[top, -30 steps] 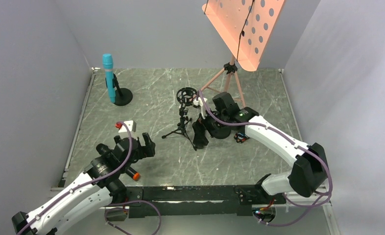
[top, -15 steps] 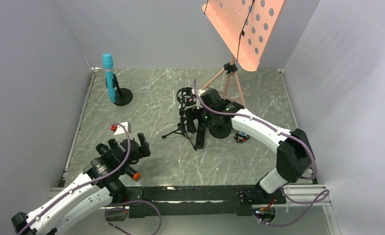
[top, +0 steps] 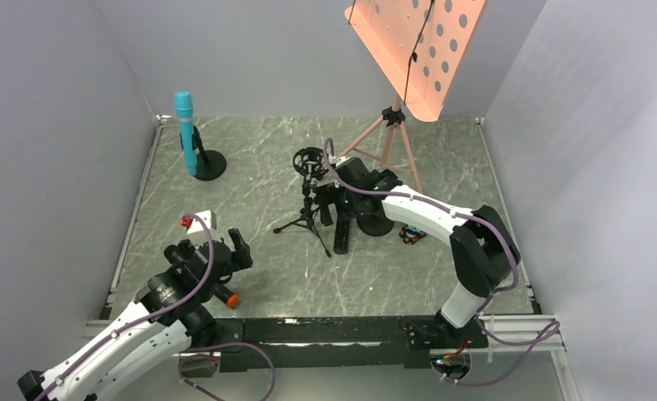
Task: Attach the microphones to the stand
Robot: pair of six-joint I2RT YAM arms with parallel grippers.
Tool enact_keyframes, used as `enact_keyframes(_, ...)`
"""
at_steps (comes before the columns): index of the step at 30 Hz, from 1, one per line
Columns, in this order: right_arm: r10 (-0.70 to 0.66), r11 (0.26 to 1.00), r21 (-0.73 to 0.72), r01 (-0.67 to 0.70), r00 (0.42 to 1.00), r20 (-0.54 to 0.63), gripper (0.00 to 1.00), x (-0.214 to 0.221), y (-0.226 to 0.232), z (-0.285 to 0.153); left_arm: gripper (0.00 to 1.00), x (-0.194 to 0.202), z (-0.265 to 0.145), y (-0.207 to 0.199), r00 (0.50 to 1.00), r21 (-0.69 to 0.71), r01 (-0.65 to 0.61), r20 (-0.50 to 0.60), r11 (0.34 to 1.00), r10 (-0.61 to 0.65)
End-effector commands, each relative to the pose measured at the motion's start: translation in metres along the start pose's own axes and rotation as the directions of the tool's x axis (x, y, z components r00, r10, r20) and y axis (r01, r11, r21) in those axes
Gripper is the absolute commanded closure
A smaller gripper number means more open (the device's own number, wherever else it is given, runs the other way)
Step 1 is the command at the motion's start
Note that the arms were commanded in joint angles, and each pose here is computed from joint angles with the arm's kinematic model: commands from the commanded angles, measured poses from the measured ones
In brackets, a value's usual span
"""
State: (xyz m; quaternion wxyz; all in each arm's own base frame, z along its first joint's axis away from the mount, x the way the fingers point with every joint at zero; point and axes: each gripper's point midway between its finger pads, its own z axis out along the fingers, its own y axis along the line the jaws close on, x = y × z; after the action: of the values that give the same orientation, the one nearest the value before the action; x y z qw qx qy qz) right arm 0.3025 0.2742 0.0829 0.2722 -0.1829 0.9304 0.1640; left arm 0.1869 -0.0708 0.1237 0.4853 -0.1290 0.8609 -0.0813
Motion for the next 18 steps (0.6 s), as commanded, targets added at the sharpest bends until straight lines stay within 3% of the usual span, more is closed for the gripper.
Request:
enact_keyframes(1, 0.07, 0.996, 0.064, -0.064, 0.993, -0.097, 0.01, 0.025, -0.01, 0.016, 0.01, -0.005, -0.003, 0.004, 1.0, -0.019, 0.018, 0.019, 1.0, -0.017)
enact_keyframes(8, 0.094, 0.991, 0.109, -0.079, 0.986, -0.136, 0.05, 0.042, -0.02, 0.022, 0.01, -0.008, -0.006, 0.007, 0.999, -0.02, 0.026, 0.033, 0.999, -0.025)
enact_keyframes(14, 0.073, 0.997, -0.014, -0.073, 0.997, 0.007, 0.0, 0.025, -0.004, -0.011, 0.01, -0.009, -0.005, 0.008, 0.999, -0.015, 0.017, 0.046, 1.0, -0.016)
enact_keyframes(18, 0.079, 0.997, -0.013, -0.078, 0.993, 0.085, 0.0, 0.02, -0.007, -0.025, 0.01, -0.008, -0.002, 0.003, 0.999, 0.004, 0.013, 0.047, 1.0, -0.013)
